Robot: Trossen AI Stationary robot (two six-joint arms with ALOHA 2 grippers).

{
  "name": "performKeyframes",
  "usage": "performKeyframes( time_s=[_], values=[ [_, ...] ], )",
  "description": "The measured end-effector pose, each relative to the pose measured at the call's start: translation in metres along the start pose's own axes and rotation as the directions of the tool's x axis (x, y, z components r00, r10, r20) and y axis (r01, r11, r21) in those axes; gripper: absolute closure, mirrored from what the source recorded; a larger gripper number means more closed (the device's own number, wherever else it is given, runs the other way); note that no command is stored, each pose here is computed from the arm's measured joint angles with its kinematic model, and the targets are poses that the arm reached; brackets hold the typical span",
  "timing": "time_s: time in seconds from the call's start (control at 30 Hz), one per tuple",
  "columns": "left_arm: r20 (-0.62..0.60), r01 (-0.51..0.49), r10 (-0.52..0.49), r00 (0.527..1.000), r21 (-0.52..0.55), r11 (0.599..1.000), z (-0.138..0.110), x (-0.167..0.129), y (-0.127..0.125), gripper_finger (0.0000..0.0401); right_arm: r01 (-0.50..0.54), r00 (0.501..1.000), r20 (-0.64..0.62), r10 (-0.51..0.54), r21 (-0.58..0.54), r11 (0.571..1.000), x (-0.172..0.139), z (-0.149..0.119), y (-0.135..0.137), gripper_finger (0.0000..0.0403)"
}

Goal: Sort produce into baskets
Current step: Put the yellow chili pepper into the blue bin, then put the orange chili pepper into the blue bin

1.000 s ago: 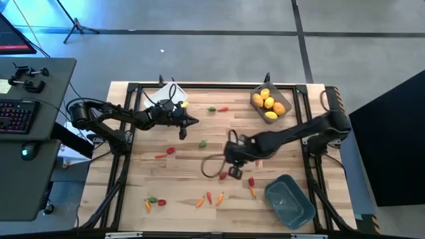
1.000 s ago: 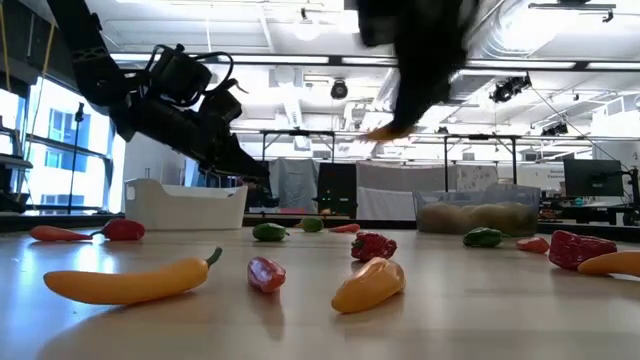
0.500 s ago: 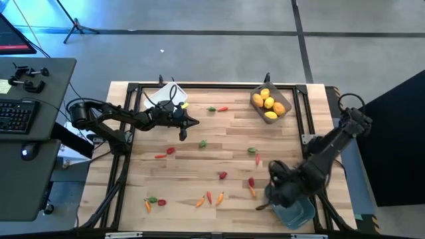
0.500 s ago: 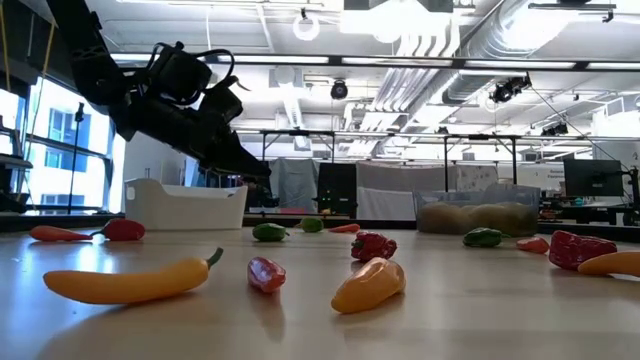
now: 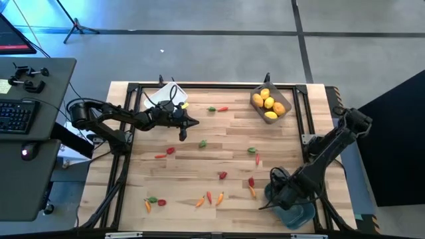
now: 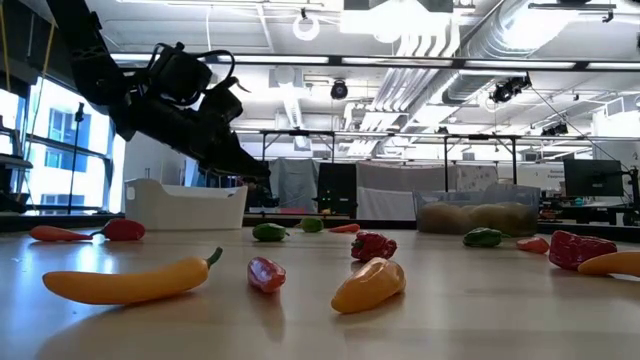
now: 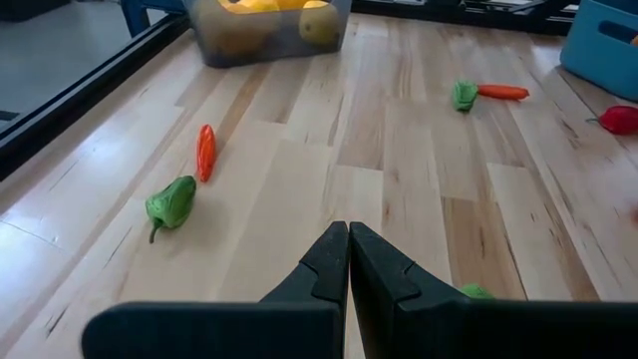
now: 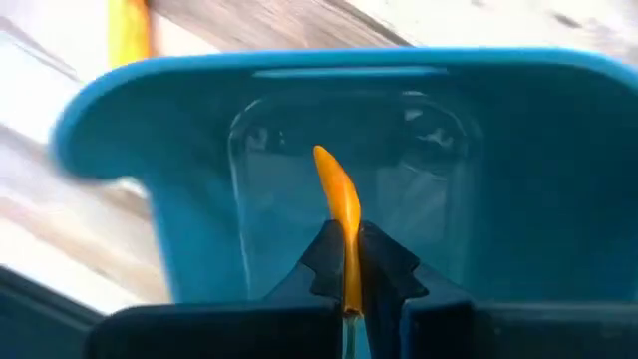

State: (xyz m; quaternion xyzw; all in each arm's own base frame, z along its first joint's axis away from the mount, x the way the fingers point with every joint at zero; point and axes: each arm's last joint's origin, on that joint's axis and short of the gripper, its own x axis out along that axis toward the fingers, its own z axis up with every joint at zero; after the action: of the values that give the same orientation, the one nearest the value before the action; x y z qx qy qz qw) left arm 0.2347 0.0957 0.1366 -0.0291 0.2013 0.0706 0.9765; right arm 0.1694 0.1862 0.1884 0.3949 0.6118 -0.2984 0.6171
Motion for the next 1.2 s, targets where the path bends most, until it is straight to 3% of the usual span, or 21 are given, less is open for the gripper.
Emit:
performKeyframes(
  time_s=[0.2,0.33,0.6,0.77,0.87,0.93,1.2],
  values=[
    [0.011,-0.001,0.001,1.0,0.003,1.0,0.001,0.0,0.0,0.0401,-0.016,1.0,-0.013,0.016,-0.021,1.0,0.019,0.003,-0.008,0.0385],
    [0.01,-0.001,0.001,1.0,0.001,1.0,0.001,0.0,0.0,0.0401,0.022,1.0,-0.019,-0.023,-0.024,0.999,0.015,0.003,-0.009,0.0344],
    [0.01,-0.001,0.001,1.0,0.002,1.0,0.001,0.0,0.0,0.0401,0.094,0.994,-0.044,-0.095,-0.029,0.995,-0.031,0.003,0.006,0.0242],
    [0.01,-0.001,0.001,1.0,0.001,1.0,0.001,0.0,0.0,0.0401,-0.003,0.997,0.076,0.006,-0.048,0.999,-0.067,0.012,0.025,0.0217],
    [0.01,-0.001,0.001,1.0,0.002,1.0,0.001,0.0,0.0,0.0401,-0.061,0.98,0.186,0.073,-0.068,0.996,-0.08,0.024,0.034,0.0215],
    [0.01,-0.001,0.001,1.0,0.001,1.0,0.001,0.0,0.0,0.0401,-0.073,0.963,0.259,0.075,-0.018,0.997,-0.083,0.038,0.036,0.0215],
    [0.01,-0.001,0.001,1.0,0.001,1.0,0.001,0.0,0.0,0.0401,0.042,0.954,0.284,-0.093,0.18,0.983,-0.046,0.101,0.028,0.0215]
  ],
)
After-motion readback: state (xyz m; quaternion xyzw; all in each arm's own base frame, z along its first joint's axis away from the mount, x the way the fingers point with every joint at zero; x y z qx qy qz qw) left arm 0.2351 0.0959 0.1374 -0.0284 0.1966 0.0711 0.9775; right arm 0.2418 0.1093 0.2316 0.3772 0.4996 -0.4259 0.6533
